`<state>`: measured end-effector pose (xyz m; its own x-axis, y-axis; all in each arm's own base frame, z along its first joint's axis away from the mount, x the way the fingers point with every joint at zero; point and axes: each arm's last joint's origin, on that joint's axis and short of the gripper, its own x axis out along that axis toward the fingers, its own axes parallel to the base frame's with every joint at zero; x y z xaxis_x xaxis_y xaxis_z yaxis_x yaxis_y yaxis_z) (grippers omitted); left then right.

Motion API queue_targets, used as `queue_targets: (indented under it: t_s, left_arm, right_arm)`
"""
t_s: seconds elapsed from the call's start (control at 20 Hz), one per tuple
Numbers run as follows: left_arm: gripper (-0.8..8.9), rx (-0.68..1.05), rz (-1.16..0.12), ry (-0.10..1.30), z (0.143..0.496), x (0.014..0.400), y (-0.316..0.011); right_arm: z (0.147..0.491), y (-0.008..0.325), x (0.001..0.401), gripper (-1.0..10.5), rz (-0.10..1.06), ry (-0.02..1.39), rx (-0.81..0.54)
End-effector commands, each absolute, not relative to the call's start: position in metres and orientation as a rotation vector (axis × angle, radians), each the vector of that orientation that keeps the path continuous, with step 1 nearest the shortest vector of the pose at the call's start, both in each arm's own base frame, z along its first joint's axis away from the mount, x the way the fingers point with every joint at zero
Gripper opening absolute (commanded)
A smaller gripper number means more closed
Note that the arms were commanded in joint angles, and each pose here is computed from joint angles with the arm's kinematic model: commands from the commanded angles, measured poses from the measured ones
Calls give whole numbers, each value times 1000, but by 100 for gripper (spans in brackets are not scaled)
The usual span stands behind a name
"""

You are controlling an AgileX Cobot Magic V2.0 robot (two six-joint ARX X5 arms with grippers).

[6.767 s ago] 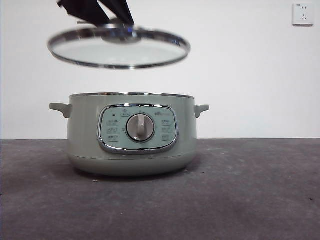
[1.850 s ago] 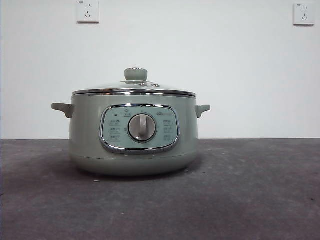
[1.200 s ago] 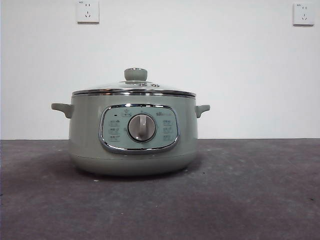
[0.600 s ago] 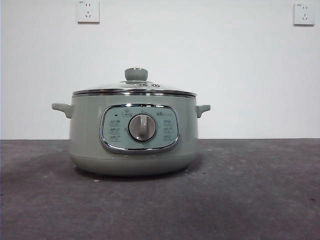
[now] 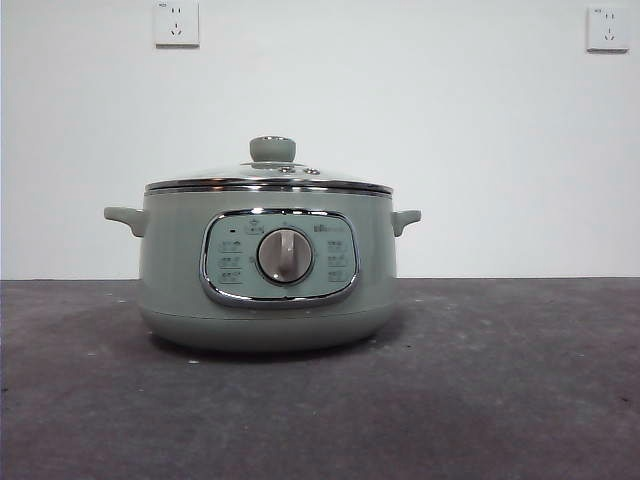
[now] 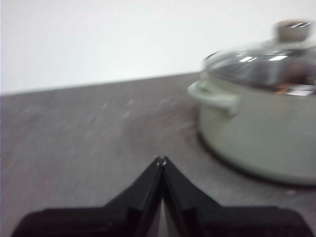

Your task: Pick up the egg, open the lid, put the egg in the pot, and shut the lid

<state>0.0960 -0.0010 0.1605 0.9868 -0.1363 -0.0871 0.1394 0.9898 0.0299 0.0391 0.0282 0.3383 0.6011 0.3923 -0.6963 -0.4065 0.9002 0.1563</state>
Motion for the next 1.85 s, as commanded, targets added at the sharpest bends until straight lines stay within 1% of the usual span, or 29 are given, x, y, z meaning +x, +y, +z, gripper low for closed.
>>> queue_targets:
  t_s: [0.05, 0.15, 0.85, 0.95, 1.0, 1.05, 1.2, 1.3, 1.4, 1.5, 1.6, 1.85]
  left_arm:
    - [-4, -7, -84, 147, 151, 96, 1]
    - [-4, -12, -63, 157, 150, 96, 1]
    - [-4, -15, -62, 199, 147, 98, 2]
    - [-4, -16, -63, 207, 147, 98, 2]
    - [-4, -15, -62, 210, 146, 99, 2]
    - [-4, -16, -63, 213, 146, 99, 2]
    - [-4, -17, -63, 219, 146, 99, 2]
    - [-3, -17, -62, 220, 146, 99, 2]
    - [-4, -17, -63, 220, 146, 99, 2]
    - [-4, -16, -63, 220, 146, 99, 2]
    - [-4, -16, -62, 220, 146, 99, 2]
    - [-4, -17, -63, 220, 146, 99, 2]
  right_arm:
    - [337, 29, 40, 2, 458, 806, -14]
    - [337, 29, 40, 2, 458, 806, -14]
    - [337, 29, 40, 2, 458, 806, -14]
    - [337, 27, 39, 2, 441, 791, -25]
    - [338, 24, 39, 2, 417, 761, -42]
    - [341, 23, 40, 2, 393, 714, -25]
    - [358, 16, 43, 2, 308, 417, 7]
    - [360, 11, 41, 2, 274, 250, -23]
    - [348, 8, 42, 2, 216, 135, -74]
    - [325, 5, 50, 2, 139, 72, -86]
    - [297, 3, 59, 2, 97, 59, -77]
    - [240, 2, 76, 2, 74, 62, -61]
